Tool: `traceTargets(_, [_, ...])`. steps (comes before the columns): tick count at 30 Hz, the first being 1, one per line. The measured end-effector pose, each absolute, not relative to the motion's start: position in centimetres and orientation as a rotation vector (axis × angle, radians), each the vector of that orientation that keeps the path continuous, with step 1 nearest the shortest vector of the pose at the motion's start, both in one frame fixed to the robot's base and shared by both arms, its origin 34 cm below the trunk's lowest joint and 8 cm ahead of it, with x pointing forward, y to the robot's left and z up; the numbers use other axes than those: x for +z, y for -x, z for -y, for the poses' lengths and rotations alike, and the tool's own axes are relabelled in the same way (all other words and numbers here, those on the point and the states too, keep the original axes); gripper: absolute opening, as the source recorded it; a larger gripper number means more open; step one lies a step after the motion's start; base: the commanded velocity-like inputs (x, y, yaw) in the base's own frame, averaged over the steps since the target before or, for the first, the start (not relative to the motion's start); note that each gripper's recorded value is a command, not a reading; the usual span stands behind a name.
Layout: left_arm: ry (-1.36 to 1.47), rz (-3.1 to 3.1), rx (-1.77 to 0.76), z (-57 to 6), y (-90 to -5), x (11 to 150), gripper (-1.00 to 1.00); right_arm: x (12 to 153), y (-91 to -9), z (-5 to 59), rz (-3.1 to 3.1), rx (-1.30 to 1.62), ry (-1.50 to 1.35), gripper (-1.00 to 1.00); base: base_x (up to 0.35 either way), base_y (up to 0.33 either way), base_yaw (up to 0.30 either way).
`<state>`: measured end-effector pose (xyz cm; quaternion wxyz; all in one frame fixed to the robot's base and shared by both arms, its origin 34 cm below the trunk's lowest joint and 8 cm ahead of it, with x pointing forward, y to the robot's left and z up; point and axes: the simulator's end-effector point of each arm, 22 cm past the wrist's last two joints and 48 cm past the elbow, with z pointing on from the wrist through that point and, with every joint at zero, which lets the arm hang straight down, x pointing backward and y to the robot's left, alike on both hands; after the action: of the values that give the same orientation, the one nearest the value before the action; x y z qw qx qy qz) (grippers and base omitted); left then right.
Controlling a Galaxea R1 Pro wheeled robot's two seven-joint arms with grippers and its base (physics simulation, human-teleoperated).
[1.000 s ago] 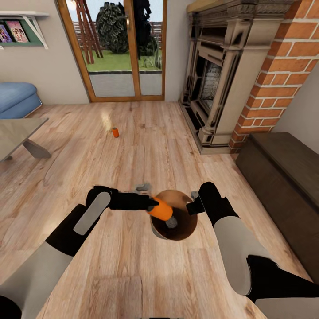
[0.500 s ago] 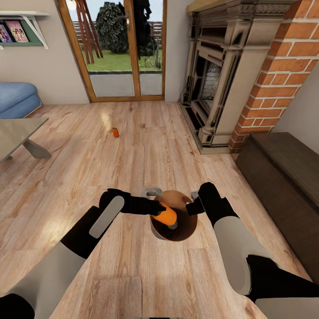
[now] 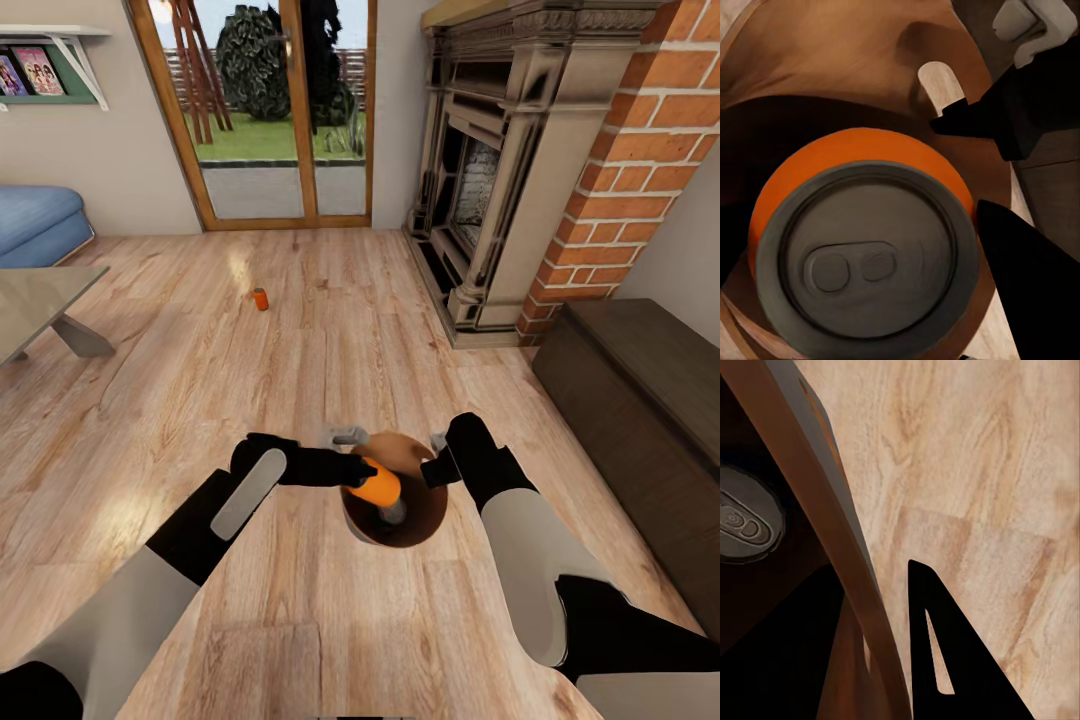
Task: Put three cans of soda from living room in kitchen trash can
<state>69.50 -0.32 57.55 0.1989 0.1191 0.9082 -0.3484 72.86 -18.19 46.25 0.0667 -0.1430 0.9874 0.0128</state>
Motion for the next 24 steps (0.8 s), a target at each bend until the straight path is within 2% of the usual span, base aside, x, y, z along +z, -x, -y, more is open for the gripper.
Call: traceTargets(24, [-0.412, -2.626, -0.822, 3.7, -67.6, 53.8, -1.0, 46.2, -72.7, 17.8, -2.978, 0.059, 0.445, -1.0, 0.0, 0.0, 0.0])
